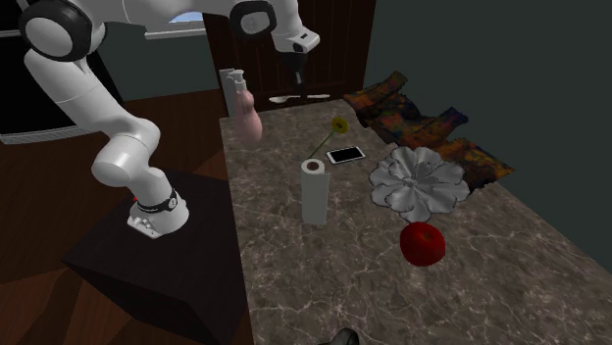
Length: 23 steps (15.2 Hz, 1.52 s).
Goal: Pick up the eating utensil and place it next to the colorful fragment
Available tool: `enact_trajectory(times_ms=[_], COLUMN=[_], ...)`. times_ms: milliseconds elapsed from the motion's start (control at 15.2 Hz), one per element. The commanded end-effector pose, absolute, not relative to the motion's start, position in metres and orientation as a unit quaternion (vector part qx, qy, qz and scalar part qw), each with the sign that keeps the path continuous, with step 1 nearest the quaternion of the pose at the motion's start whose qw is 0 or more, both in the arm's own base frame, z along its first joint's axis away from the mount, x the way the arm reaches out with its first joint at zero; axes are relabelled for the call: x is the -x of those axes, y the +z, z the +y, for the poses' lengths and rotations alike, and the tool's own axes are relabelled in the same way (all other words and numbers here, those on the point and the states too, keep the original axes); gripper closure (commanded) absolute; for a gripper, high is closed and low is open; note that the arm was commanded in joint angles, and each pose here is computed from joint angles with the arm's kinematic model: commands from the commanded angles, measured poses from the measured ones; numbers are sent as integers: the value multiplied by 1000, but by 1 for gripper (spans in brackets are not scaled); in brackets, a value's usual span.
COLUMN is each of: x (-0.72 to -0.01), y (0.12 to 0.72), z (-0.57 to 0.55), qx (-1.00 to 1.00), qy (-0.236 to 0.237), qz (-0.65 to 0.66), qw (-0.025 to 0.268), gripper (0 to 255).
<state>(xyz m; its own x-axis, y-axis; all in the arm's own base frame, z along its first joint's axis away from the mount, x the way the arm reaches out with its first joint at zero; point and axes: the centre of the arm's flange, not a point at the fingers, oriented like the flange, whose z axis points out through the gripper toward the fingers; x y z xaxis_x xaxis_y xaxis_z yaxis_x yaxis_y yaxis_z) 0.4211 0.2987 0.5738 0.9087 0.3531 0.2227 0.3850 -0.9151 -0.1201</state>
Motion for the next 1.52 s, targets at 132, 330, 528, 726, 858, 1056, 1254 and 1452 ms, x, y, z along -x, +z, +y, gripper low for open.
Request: enact_trajectory(times_ms=[132,330,528,726,858,1056,1254,1452], x=[-421,-419,-418,-417,-416,-415,-414,-413], y=[573,573,573,573,573,573,573,568], z=[350,390,430,469,496,535,575,599], qx=[974,974,974,974,974,974,974,974], qy=[-98,-98,-98,-98,-98,-98,-98,-98], qz=[-189,-189,-189,-189,-189,-189,-189,-189], qw=[81,81,81,81,81,81,81,81], gripper=[255,255,255,255,255,255,255,255])
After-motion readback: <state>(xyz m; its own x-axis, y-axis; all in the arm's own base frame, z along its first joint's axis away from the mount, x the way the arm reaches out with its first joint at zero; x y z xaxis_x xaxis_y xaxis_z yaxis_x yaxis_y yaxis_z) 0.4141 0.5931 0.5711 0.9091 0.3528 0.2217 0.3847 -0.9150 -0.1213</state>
